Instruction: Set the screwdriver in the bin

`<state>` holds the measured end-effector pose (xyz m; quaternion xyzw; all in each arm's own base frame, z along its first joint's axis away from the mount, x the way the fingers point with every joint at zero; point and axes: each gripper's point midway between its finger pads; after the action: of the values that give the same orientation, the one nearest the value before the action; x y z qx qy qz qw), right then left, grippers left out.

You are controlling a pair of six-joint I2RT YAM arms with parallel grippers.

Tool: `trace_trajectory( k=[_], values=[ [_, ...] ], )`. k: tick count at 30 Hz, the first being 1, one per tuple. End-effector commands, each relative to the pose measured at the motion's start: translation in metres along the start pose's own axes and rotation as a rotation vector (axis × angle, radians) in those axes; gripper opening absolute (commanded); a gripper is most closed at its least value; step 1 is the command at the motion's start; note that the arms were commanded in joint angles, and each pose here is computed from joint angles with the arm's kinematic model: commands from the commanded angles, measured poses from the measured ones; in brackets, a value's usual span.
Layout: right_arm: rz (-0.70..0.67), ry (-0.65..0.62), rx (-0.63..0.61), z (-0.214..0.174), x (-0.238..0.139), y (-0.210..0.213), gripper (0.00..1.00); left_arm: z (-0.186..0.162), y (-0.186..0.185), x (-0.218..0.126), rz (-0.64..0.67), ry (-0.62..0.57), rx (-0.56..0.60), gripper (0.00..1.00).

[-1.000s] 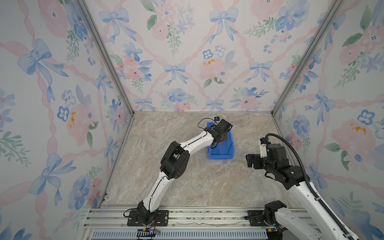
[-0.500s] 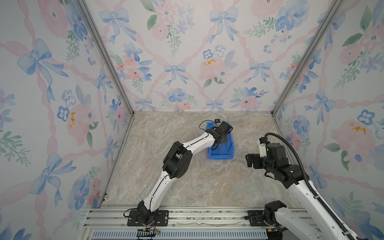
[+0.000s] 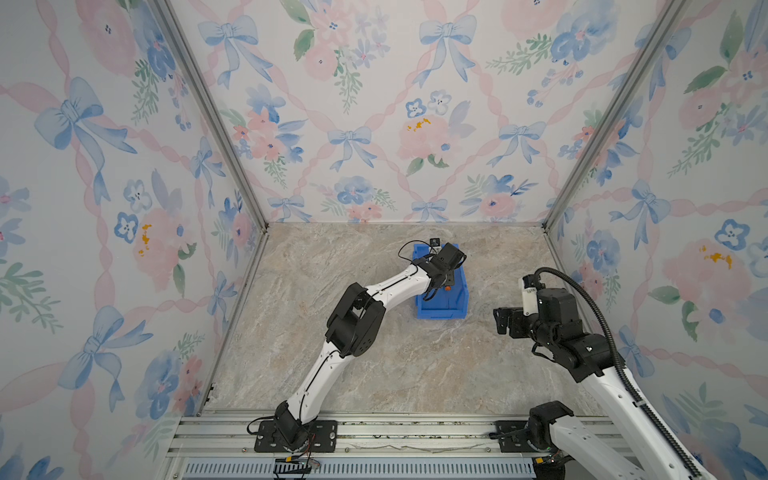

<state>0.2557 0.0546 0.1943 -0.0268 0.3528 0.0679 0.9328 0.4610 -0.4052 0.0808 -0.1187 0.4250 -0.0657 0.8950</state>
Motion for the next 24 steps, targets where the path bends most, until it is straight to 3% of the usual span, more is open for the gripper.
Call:
trace_trajectory(
  k=[1, 11, 18, 20, 22, 24],
  values=[
    [-0.014, -0.023, -0.001, 0.007, -0.012, -0.004, 0.97, 0.012, -0.008, -0.017, -0.011, -0.04, 0.028, 0.39],
    [-0.023, -0.038, 0.004, 0.01, -0.018, -0.007, 0.97, 0.034, -0.031, -0.079, -0.071, -0.118, 0.084, 0.47],
    [-0.031, -0.072, 0.018, 0.012, -0.024, -0.009, 0.97, 0.031, -0.015, -0.127, -0.069, -0.139, 0.097, 0.55],
    [-0.028, -0.088, 0.025, 0.013, -0.025, -0.009, 0.97, 0.028, -0.005, -0.14, -0.058, -0.143, 0.1, 0.63],
    [-0.023, -0.108, 0.036, 0.014, -0.026, -0.008, 0.97, 0.028, 0.014, -0.152, -0.025, -0.158, 0.123, 0.84],
    [-0.03, -0.125, 0.058, 0.013, -0.027, -0.01, 0.97, 0.026, 0.037, -0.161, 0.016, -0.168, 0.143, 0.98]
  ],
)
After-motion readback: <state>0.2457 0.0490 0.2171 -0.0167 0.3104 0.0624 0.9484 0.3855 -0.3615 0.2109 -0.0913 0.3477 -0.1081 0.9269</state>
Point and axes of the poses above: each gripper's point midway between its finger pads, its own x axis out along the fingers, its own y axis along the line the jaws close on, z = x × y, and after that the axes turned 5 degrees about -x, right-handed
